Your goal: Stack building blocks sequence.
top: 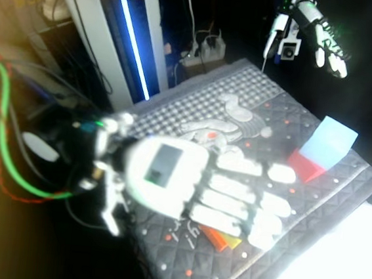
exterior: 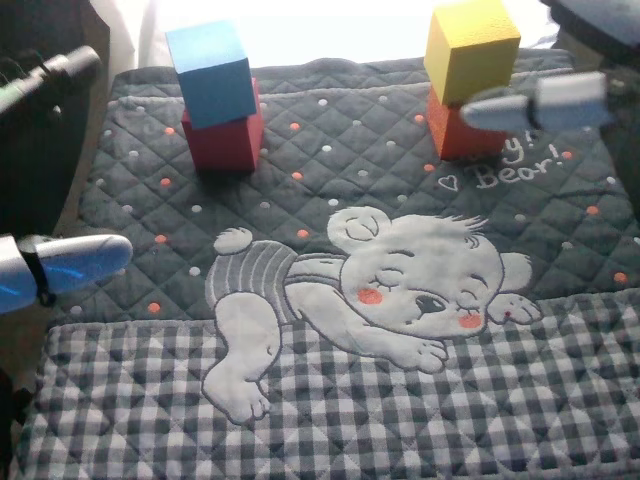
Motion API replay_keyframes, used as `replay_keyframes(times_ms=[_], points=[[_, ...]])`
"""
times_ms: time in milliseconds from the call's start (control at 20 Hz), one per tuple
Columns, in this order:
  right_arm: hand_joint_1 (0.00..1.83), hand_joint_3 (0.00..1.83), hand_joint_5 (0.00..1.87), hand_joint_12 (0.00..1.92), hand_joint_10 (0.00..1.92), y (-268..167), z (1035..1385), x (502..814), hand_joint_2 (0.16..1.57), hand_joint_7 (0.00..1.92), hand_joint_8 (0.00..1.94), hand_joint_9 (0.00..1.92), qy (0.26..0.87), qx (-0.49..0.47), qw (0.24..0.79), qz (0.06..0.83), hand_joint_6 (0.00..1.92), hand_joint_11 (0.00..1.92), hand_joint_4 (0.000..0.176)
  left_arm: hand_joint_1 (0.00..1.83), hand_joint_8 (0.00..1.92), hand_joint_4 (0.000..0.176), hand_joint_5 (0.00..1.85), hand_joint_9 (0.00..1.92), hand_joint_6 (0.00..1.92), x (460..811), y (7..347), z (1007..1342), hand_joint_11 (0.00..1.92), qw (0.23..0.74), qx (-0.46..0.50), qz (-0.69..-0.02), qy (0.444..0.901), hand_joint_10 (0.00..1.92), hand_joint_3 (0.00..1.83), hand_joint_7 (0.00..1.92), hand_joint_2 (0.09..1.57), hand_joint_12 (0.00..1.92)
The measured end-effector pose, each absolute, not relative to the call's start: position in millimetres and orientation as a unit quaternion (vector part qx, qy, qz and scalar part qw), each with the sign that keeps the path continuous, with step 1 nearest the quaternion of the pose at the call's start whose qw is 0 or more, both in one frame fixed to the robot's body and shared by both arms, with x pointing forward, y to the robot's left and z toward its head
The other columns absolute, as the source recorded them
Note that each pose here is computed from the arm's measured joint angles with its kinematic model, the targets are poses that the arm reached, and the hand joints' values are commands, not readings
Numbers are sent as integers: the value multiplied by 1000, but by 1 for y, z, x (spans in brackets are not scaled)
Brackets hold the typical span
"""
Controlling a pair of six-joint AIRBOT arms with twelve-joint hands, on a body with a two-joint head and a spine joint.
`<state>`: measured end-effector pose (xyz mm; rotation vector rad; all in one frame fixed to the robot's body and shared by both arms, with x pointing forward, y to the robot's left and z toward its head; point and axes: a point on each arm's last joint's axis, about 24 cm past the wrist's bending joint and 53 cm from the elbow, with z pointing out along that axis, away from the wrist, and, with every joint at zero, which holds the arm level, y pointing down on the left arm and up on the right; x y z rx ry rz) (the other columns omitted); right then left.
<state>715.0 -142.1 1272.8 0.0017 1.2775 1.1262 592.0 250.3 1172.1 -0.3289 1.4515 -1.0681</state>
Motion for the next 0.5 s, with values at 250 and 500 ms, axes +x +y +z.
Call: replay_keyframes(times_ms=[250,500], points=[[783,16,0,0,0,-190,1255,639,974,0,0,0,521,36,671,527,0,0,173,352,0,0,0,24,0,575,249,1182,0,618,-147,-481,605,5,42,0,1122,772],[415,14,0,0,0,-217,1241,589,1167,0,0,0,498,71,676,539,0,0,116,4,0,86,0,65,0,580,264,1193,0,643,-176,-482,569,4,16,0,1392,660]])
